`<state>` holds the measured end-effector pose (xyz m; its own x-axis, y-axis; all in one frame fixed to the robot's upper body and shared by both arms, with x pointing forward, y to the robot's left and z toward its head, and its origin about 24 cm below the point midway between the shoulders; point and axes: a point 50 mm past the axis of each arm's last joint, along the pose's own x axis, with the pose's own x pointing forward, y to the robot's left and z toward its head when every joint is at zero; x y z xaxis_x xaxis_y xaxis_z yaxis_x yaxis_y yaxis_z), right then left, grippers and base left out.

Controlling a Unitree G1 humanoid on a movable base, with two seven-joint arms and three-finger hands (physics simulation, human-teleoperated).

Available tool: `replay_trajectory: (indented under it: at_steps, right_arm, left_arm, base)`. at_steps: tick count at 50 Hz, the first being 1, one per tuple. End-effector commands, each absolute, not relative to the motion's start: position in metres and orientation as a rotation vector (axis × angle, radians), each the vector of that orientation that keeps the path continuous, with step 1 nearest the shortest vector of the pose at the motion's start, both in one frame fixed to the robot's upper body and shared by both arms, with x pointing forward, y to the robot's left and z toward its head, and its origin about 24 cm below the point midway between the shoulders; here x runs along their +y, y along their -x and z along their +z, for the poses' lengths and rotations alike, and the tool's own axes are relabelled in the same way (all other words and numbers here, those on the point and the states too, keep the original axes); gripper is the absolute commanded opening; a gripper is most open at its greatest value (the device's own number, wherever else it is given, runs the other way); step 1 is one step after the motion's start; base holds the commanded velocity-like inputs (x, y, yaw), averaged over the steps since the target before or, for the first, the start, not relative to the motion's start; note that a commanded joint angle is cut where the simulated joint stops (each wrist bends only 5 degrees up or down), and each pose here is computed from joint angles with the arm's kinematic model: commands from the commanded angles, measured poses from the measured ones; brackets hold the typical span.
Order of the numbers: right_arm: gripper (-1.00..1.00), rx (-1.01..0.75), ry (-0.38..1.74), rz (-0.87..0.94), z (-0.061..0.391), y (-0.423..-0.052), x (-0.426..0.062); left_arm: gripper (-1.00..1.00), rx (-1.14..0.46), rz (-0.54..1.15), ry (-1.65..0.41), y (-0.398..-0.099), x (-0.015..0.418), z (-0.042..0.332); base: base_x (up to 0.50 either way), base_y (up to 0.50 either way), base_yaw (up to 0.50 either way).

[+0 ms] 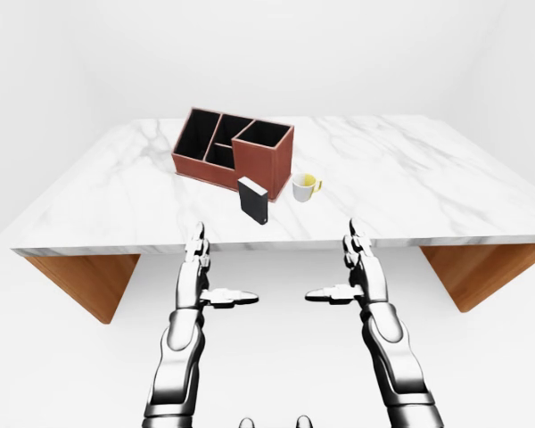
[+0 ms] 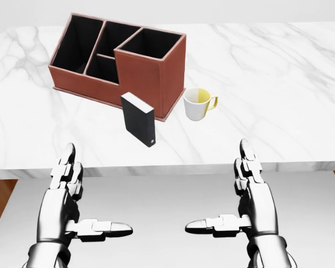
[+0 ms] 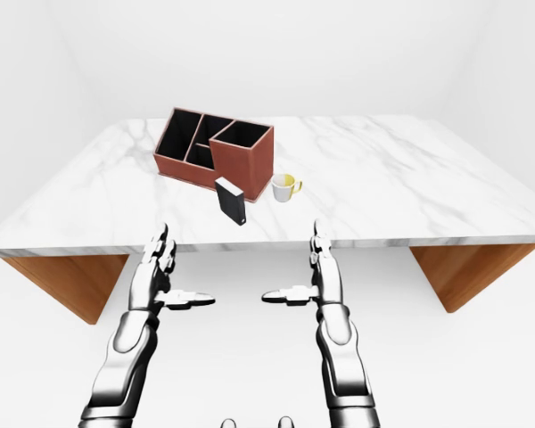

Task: Pick up the book and place it in the right compartment of the caddy.

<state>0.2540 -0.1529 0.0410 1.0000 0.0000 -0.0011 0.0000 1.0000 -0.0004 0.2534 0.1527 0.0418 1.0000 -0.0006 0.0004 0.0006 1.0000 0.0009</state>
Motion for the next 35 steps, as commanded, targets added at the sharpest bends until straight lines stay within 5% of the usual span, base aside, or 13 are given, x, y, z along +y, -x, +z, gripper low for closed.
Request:
replay_trajectory:
  at_steps: [1, 16, 35]
  right_arm:
    - [1.00, -0.001, 0.002, -0.001, 0.044, -0.254, -0.159]
    - [1.00, -0.106, 0.015, -0.069, 0.073, -0.241, -0.174]
    - [1.00, -0.356, 0.108, -0.216, 0.140, -0.180, -0.216]
  left_arm:
    - [1.00, -0.009, -0.002, -0.007, -0.252, 0.159, 0.043]
    - [1.00, -0.050, -0.012, -0.001, -0.250, 0.157, 0.048]
    - [1.00, -0.042, -0.005, 0.008, -0.253, 0.158, 0.045]
  base:
    - [0.00, 0.00, 0.00]
    - [0.00, 0.00, 0.00]
    - [0.00, 0.00, 0.00]
